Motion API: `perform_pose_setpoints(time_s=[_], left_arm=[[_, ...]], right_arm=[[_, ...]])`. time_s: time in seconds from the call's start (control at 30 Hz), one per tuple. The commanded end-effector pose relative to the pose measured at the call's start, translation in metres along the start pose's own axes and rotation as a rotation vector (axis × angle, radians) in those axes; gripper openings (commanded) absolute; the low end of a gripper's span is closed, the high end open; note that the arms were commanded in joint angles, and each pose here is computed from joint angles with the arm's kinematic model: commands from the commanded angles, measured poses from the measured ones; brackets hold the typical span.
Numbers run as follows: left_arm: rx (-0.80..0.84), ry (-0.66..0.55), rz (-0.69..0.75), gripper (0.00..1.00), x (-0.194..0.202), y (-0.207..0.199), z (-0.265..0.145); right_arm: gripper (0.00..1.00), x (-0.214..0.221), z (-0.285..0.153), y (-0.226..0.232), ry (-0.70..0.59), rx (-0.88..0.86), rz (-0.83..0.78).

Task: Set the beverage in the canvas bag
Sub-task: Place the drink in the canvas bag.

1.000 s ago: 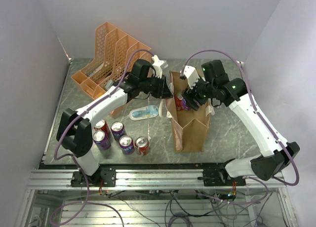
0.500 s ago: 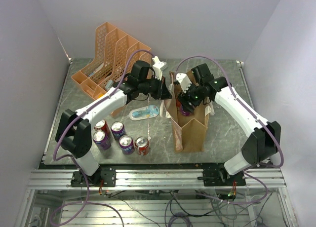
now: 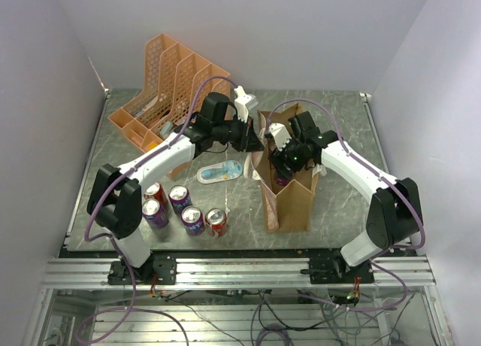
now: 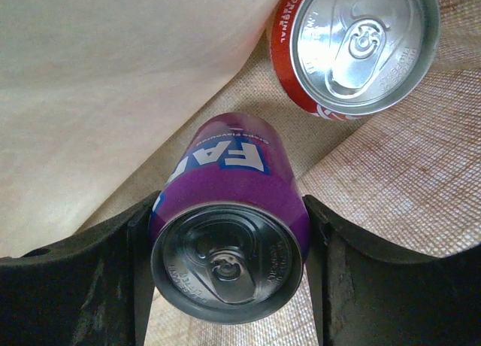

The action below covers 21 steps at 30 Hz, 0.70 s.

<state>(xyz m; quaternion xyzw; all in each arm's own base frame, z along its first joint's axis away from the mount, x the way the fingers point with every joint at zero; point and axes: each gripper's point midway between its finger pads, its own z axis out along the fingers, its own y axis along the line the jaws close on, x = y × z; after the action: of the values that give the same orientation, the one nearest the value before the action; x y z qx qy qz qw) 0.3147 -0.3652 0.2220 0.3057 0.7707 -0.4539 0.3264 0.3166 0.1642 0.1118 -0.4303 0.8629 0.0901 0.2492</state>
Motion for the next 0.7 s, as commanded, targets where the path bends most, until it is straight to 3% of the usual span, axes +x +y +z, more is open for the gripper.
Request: perform_pose_setpoints(time_s=[0.0, 0.67], left_arm=[[0.036, 0.042, -0.013, 0.07, 0.015, -0.003, 0.007], [0.002, 0.034, -0.008, 0.07, 0.016, 0.002, -0.006]], right_arm=[[0.18, -0.025, -0.003, -0.014, -0.126, 0.074, 0.051], [0.23, -0.033, 0.039, -0.013, -0.161, 0.05, 0.228]])
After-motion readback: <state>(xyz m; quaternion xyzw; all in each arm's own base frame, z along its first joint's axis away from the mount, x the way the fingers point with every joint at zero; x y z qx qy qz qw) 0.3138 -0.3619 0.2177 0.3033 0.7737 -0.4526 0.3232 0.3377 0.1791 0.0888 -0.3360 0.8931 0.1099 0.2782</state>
